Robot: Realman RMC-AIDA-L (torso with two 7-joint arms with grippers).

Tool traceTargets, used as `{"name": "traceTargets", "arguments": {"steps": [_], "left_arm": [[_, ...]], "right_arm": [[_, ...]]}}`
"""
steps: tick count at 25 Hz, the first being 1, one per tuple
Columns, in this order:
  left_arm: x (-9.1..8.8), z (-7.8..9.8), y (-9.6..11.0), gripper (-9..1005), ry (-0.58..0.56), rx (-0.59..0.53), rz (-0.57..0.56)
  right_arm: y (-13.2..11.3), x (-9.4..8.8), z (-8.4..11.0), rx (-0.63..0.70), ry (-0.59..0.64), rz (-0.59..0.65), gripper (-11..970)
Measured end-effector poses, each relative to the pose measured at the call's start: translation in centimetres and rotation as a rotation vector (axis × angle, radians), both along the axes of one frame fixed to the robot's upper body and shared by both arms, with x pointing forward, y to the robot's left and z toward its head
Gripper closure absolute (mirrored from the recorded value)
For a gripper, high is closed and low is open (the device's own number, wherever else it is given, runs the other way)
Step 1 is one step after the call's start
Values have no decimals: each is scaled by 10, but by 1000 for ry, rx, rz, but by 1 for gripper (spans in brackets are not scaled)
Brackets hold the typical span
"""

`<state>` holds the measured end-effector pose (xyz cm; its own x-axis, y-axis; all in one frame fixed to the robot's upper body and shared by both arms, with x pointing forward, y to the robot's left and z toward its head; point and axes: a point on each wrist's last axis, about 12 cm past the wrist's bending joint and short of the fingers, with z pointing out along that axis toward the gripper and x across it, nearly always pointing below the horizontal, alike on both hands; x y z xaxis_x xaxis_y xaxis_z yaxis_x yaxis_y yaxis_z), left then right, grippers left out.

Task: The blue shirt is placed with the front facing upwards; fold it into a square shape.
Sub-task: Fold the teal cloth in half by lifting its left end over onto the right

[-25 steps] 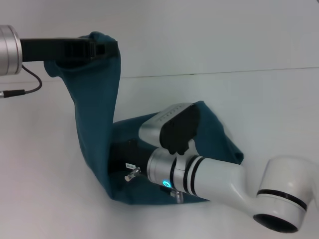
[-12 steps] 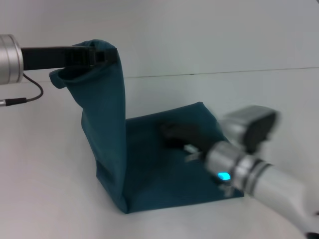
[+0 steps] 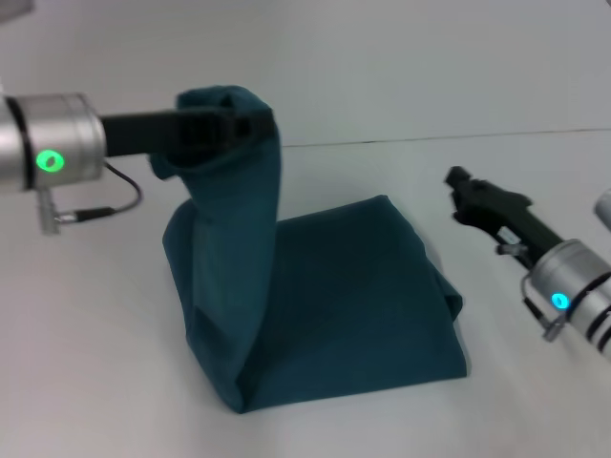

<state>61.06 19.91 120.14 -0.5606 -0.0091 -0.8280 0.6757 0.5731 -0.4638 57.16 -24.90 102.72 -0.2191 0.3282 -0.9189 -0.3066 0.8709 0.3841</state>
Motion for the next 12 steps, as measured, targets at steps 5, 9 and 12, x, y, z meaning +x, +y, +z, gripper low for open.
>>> {"name": "traceTargets", "arguments": {"steps": [5,9,12], "left_arm": [[3,-25,-19,976,16,-35,-5],[4,-43,-35,976,15,-31,-3],[3,-56,-48,976,17,-35,-3]], "right_arm": [[-23,-1,0,-26,-5,-65,940],[-34,-3,0,-23,2,-93,939],[-38,-4,-2,-24,8,-102,938]]}}
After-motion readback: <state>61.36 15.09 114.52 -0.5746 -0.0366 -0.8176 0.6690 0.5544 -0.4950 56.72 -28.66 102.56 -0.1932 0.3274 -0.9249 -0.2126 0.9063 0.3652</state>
